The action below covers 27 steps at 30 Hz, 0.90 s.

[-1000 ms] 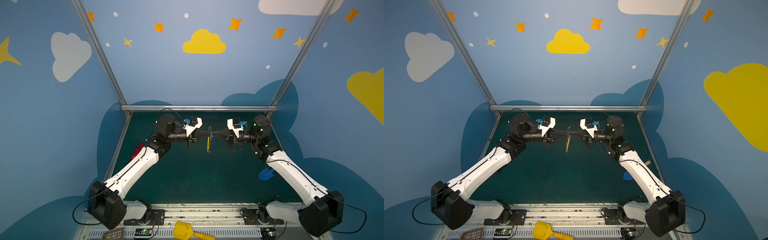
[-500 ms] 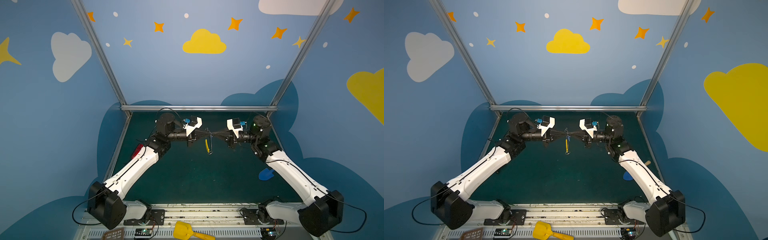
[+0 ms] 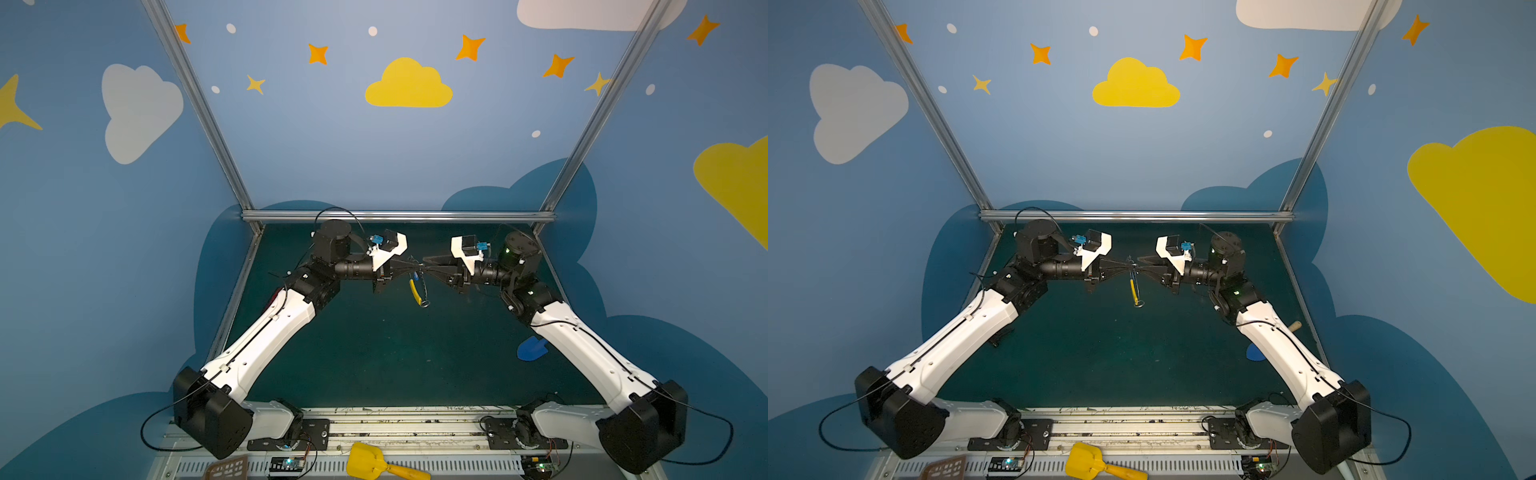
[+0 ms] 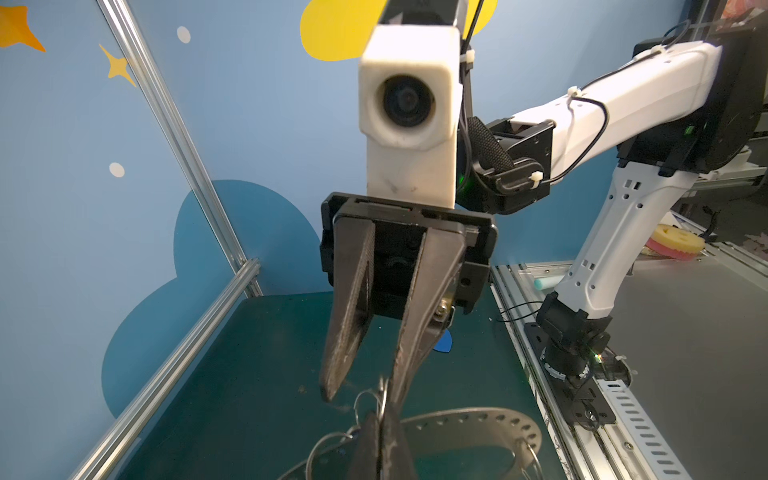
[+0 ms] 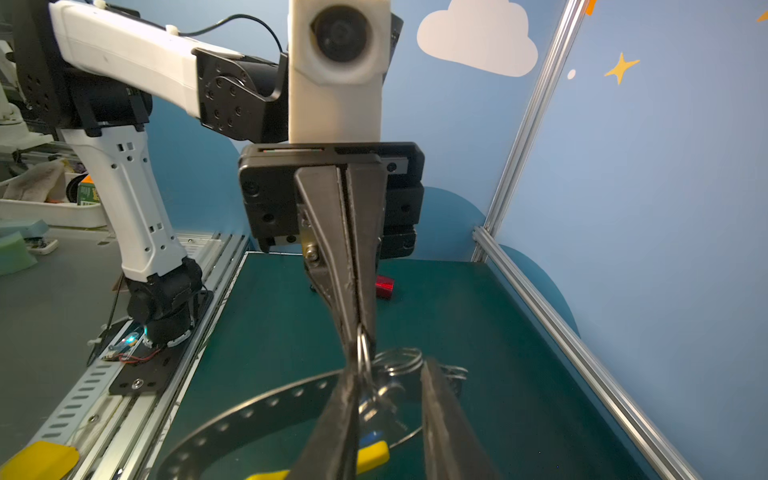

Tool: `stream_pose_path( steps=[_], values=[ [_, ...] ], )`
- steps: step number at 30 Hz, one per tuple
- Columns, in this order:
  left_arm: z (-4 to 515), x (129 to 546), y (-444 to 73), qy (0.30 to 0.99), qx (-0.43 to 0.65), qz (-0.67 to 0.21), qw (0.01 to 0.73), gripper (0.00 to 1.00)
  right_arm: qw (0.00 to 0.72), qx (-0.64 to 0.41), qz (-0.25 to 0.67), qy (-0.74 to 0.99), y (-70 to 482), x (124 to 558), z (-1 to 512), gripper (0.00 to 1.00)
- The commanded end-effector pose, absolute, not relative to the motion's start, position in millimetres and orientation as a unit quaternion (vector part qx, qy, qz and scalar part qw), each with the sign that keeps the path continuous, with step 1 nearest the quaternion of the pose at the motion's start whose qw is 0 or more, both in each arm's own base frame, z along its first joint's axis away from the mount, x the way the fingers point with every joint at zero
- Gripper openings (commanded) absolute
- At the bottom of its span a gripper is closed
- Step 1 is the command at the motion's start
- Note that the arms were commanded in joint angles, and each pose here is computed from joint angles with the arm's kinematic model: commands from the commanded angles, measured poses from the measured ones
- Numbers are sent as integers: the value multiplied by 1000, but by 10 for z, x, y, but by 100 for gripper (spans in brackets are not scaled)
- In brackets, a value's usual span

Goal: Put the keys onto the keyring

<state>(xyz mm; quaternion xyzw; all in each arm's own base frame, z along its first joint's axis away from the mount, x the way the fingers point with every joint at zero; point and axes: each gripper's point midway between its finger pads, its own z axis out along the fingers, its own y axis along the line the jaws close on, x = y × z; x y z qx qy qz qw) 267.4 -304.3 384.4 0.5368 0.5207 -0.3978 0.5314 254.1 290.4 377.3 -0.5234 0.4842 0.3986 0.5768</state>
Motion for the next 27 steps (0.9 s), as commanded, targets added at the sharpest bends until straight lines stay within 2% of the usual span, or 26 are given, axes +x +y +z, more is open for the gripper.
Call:
stream_pose_path(
  steps=[1, 11, 27],
  values=[
    [3832, 2656, -3036, 530, 546, -389, 519, 3, 603, -503, 356, 507, 2827, 2650, 3754, 36],
    [3870, 2788, -3050, 549, 523, -376, 533, 3, 629, -504, 315, 501, 2787, 2656, 3618, 38],
    [3997, 2893, -3134, 547, 484, -380, 567, 3, 631, -532, 299, 479, 2888, 2582, 3551, 36]
  ],
)
